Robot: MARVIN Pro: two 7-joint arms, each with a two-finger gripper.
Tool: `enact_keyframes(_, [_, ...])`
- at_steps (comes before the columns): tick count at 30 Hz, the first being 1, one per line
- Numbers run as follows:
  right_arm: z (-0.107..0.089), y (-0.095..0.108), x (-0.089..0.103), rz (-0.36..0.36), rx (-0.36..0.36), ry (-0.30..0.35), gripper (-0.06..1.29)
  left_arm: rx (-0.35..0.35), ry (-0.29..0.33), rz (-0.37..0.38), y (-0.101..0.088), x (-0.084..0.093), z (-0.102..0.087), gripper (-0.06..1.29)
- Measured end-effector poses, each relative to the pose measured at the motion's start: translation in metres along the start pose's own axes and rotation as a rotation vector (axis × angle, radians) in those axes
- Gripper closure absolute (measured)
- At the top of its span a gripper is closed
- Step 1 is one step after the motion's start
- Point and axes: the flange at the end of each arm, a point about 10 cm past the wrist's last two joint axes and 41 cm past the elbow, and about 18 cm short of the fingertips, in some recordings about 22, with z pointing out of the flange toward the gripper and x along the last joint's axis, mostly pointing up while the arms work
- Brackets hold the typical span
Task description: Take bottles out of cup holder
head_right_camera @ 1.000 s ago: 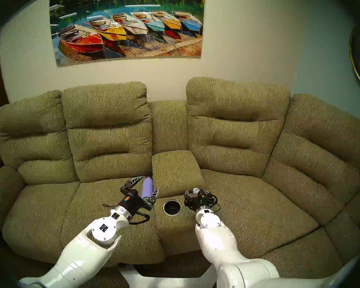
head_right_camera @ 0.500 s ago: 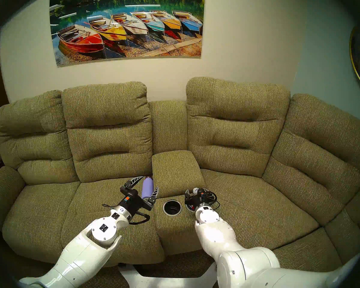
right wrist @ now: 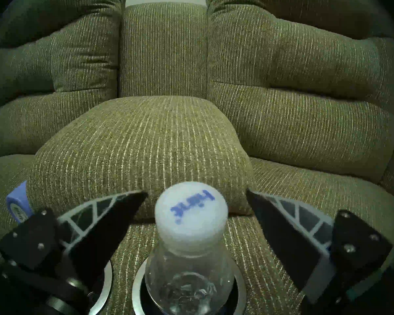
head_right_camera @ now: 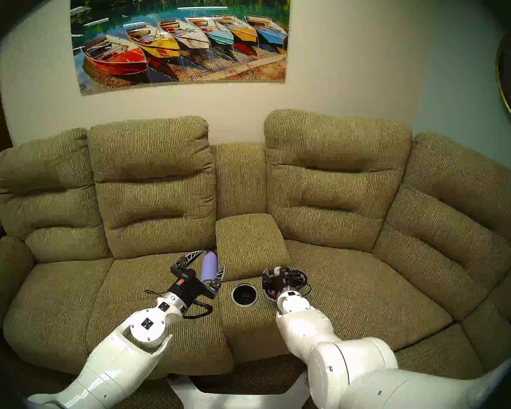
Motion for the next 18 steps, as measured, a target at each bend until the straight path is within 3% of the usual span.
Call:
enact_keyframes(7, [0.0004,-0.0005,-0.0004,-0.002,0.002,0.004,0.04,0.000,0.000,0.000,0.0000,0.0000,0.0000,0.02])
enact_keyframes(8, [0.0004,-0.0006,-0.0004,-0.003,0.002,0.004,0.35,0.000,0.000,0.000,0.0000,0.0000,0.0000,0.02])
enact_keyframes(9, [0.0003,-0.0008,-0.0005,-0.004,0.003,0.005,0.74,0.000,0.000,0.000,0.0000,0.0000,0.0000,0.02])
enact_keyframes(11, [0.0002,-0.0009,-0.0007,-0.004,0.004,0.007,0.95,0.000,0.000,0.000,0.0000,0.0000,0.0000,0.02])
enact_keyframes(18, [0.0000,-0.0011,0.0006,-0.007,0.006,0.026,0.93,0.000,0.000,0.000,0.0000,0.0000,0.0000,0.02])
